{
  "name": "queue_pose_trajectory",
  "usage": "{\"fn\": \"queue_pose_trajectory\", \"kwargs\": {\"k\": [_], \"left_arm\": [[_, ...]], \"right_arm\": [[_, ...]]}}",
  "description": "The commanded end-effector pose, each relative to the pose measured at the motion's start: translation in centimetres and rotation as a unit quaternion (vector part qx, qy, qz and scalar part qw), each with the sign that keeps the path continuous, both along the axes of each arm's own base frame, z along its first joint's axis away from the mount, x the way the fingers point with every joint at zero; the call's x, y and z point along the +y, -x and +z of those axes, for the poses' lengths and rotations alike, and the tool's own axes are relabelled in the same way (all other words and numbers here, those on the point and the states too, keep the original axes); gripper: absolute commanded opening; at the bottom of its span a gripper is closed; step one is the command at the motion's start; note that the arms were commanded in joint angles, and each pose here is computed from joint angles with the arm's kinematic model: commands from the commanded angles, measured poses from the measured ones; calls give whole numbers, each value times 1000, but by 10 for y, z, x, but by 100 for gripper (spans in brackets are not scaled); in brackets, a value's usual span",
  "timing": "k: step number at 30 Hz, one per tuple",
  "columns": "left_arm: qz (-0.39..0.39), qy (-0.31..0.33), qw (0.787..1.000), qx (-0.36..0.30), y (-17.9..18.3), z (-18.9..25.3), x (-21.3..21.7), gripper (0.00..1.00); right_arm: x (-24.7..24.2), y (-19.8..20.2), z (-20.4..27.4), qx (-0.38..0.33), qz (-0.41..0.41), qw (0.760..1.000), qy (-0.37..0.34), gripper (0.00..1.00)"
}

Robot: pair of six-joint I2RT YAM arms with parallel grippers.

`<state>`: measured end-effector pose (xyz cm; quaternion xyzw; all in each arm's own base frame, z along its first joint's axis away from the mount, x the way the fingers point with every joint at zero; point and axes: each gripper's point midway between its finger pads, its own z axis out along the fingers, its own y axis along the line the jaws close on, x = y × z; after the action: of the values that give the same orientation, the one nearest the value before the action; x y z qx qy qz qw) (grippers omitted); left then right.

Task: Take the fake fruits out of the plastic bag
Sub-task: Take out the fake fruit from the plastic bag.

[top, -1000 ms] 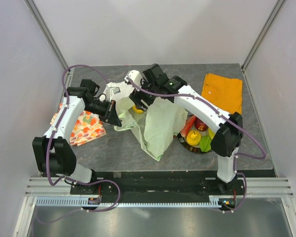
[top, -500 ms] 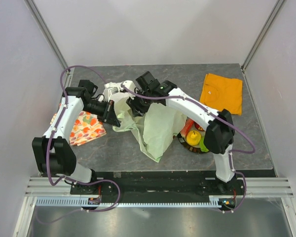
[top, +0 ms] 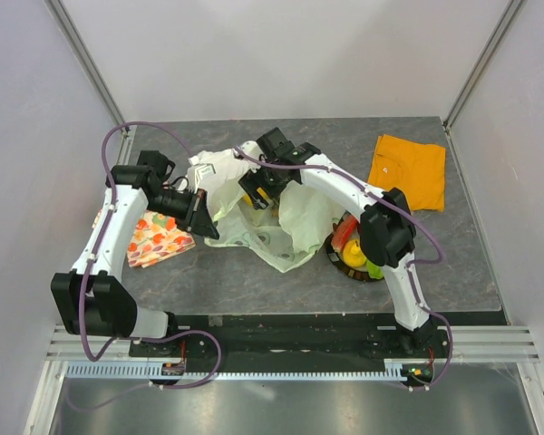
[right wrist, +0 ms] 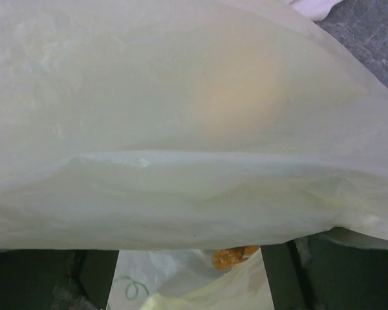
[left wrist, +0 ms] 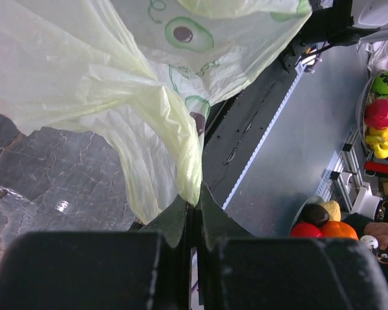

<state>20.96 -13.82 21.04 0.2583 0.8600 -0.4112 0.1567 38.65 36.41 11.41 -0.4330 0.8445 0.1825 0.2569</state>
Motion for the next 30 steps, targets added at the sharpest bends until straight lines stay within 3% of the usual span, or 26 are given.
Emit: {"fn": "queue_pose_trajectory", "kwargs": {"k": [1,13,30], "left_arm": [[-21,15,1000,-7,6,2,-2,2],[-83,-9,996,-30,29,0,0,2],[-104,-15,994,-16,35,-8,-2,2]], "right_arm": [[16,-16,4,-18,-23,999,-16,87],[17,-33,-23,-22,-48,999,8,89],[28,-55,-47,-36,-54,998,14,89]]}}
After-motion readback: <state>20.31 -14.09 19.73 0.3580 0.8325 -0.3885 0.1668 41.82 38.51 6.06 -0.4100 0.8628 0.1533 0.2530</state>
